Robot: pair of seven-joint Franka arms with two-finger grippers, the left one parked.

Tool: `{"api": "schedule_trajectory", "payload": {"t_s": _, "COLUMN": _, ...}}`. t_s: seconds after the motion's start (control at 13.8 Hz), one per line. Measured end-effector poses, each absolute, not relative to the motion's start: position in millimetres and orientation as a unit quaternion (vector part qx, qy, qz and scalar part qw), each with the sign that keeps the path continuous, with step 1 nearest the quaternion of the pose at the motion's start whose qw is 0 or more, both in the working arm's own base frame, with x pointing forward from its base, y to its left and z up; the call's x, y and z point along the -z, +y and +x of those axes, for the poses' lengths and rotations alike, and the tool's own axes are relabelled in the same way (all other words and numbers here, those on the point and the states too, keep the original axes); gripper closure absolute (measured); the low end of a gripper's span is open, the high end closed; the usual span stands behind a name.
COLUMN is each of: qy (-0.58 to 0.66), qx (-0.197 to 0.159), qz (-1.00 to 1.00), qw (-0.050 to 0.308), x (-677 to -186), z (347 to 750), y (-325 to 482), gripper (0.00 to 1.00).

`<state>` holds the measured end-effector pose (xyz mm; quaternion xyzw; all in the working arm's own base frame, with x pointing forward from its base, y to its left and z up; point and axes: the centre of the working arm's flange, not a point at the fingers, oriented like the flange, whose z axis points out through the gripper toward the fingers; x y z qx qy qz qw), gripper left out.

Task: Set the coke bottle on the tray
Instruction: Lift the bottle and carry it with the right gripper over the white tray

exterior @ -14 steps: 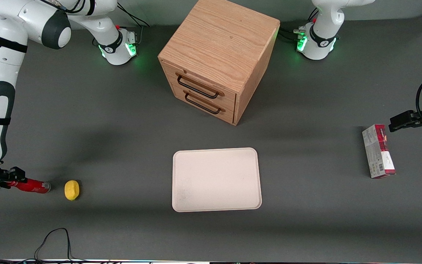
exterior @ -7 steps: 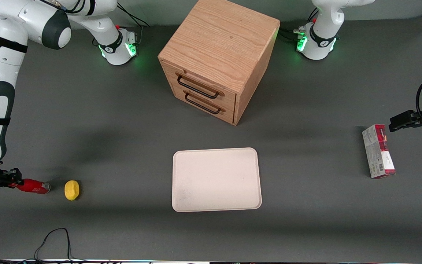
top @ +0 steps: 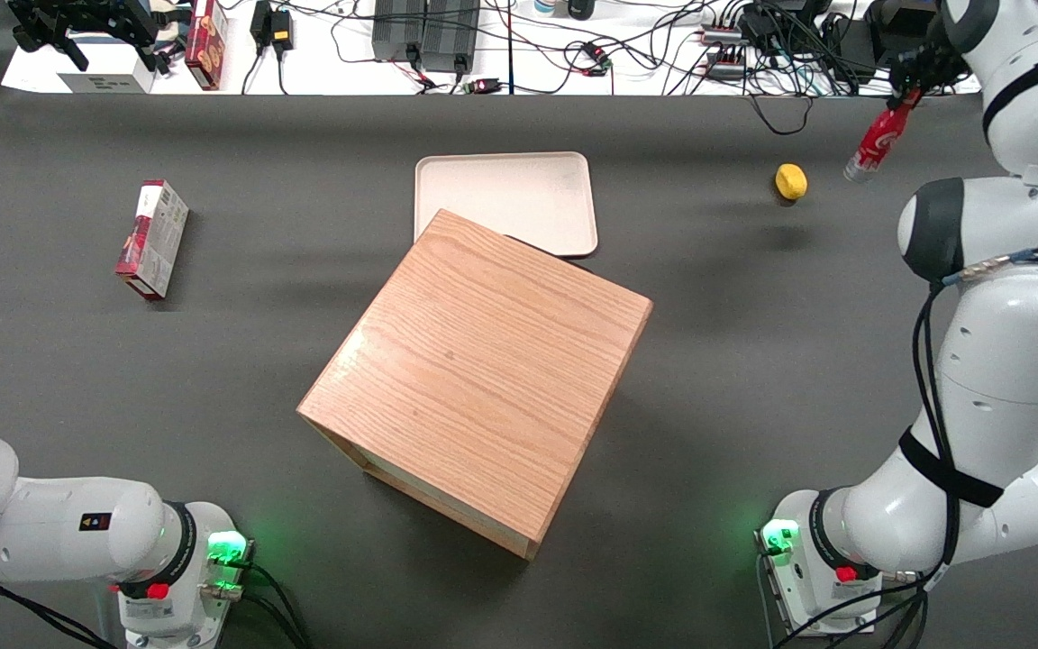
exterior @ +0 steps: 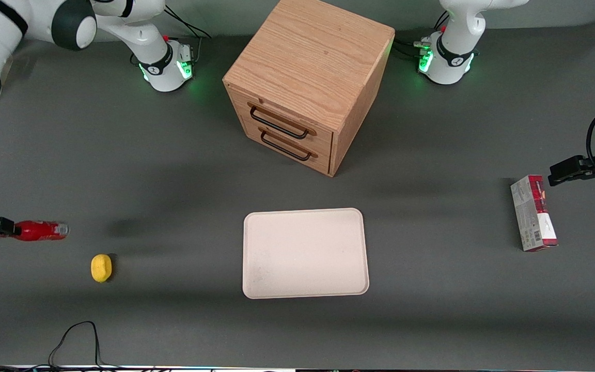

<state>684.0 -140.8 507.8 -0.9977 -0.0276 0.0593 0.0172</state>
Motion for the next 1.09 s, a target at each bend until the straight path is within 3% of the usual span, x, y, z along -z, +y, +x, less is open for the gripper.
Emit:
{"api": "schedule_trajectory", "payload": {"t_s": 0.29, "qy": 0.008, "qx": -0.059, "qz": -0.998, "qw": 0.004, "x": -573.7, "z": 672.1, "y": 7.1, "gripper": 0.68}}
{"api": "schedule_trajectory", "payload": {"t_s": 0.58, "qy": 0.033, "qx": -0.025, "qz": -0.999, "qw": 0.03, "x": -583.1, "z": 663.2, "y": 150.6, "gripper": 0.68}}
{"api": "schedule_trajectory", "payload": {"t_s": 0.8, "qy": 0.036, "qx": 0.018, "qz": -0.999, "qw": 0.026, "x": -561.0, "z": 673.5, "y": 210.7, "gripper": 0.68}}
{"api": "schedule_trajectory", "payload": {"t_s": 1.09, "qy": 0.023, "qx": 0.05, "qz": -0.998, "qw": 0.04, "x": -481.4, "z": 688.4, "y": 298.8, "gripper": 0.68}}
